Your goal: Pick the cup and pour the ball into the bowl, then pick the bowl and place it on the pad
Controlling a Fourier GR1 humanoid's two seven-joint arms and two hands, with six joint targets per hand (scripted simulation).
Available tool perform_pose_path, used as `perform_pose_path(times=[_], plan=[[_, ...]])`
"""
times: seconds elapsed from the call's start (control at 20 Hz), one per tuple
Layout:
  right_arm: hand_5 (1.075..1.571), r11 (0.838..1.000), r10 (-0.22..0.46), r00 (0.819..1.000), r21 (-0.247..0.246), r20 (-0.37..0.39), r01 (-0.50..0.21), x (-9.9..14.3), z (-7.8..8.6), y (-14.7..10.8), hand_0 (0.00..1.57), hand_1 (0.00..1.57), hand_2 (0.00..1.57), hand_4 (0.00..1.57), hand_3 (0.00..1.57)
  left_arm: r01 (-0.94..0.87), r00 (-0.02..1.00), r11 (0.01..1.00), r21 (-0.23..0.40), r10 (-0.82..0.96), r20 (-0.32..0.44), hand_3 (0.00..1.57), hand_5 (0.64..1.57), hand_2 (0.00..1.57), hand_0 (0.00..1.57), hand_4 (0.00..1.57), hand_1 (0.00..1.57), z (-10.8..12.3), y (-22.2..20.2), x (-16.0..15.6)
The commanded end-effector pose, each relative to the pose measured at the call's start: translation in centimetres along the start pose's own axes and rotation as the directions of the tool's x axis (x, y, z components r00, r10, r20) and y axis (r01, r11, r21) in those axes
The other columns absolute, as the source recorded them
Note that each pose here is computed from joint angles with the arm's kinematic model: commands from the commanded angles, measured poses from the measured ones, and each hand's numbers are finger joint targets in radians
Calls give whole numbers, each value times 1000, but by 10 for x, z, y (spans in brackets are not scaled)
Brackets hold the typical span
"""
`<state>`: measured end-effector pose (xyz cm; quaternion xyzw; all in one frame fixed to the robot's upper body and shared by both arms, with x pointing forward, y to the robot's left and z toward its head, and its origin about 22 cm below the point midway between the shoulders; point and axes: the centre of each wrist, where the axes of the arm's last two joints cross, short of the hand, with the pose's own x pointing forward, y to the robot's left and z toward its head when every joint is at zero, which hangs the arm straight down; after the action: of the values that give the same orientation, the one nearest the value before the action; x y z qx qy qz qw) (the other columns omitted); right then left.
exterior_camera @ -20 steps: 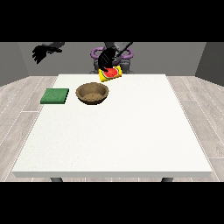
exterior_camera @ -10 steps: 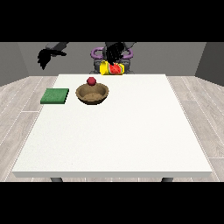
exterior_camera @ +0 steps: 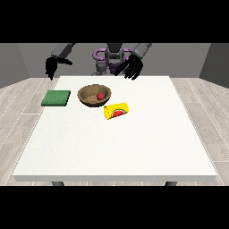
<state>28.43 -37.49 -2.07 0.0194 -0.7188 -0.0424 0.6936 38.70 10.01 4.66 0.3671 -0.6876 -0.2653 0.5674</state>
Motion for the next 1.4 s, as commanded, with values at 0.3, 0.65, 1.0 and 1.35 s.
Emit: perform_pose_path(times=[0.3,0.65,1.0,1.35], plan=[[1571,997,-28,997,-69,70,33,-5,-34,89,0,0,0,244,0,-637,762,766,-79,642,83,0,1566,0,0,0,0,36,17,-30],[1569,988,-51,998,-141,45,57,-25,-36,100,0,0,0,315,0,-663,727,734,-145,678,107,0,1564,0,0,0,0,50,33,-89],[1565,985,-39,999,-166,28,43,-18,-63,82,0,0,0,214,0,-650,737,747,-140,665,121,0,1565,0,0,0,0,39,66,-96],[1563,985,-20,1000,-172,22,23,-64,-41,83,0,0,0,100,0,-644,731,746,-167,665,153,0,1566,0,0,0,0,42,77,-65]])
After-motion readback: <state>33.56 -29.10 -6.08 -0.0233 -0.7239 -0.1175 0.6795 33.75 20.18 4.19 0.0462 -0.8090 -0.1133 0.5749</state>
